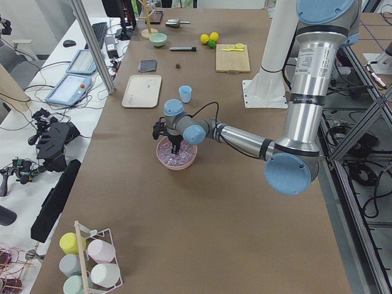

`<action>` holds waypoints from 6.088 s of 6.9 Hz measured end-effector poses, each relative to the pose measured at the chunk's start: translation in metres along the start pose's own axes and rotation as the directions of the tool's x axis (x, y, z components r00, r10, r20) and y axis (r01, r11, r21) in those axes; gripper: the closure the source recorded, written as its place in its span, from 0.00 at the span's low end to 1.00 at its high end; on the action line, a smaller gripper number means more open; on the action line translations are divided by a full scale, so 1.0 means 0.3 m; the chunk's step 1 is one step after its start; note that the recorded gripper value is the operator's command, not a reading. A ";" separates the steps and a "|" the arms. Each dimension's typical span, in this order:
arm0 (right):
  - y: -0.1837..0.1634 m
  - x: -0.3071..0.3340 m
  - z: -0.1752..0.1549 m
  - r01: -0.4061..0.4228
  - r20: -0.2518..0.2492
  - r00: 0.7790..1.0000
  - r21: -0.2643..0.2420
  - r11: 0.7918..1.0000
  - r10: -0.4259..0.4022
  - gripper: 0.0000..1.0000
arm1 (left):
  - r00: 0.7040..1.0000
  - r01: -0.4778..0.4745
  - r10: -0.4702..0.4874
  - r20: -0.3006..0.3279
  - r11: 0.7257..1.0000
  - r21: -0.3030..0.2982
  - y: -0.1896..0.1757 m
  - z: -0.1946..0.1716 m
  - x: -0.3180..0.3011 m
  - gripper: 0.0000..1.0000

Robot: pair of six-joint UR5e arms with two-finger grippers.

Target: Mash ice and strawberries in cup

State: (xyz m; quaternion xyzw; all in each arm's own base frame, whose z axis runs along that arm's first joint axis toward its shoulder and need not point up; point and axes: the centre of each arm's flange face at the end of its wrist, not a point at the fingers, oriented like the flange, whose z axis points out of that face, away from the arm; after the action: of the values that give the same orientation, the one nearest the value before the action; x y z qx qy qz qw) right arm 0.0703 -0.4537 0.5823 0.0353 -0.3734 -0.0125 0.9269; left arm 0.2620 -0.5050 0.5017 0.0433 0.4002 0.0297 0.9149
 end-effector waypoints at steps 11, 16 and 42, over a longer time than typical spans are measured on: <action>0.006 0.009 -0.006 -0.003 -0.009 1.000 0.004 1.000 0.003 0.00 | 0.953 0.121 -0.030 -0.300 0.950 0.287 -0.012 -0.322 0.864 1.00; 0.009 0.017 0.000 -0.008 -0.014 1.000 -0.001 1.000 0.008 0.00 | 0.948 0.137 -0.030 -0.316 0.936 0.324 0.130 -0.117 1.287 1.00; -0.011 0.007 -0.007 0.004 -0.014 1.000 0.009 1.000 -0.004 0.00 | 0.992 -0.018 -0.003 0.125 0.985 0.171 0.070 -0.214 0.196 0.13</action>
State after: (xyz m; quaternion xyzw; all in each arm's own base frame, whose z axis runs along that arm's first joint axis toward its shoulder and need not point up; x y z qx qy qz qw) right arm 0.0734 -0.4569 0.5820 0.0401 -0.3668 -0.0123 0.9294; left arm 0.2542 -0.4753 0.4175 0.1254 0.3429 -0.0043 0.9310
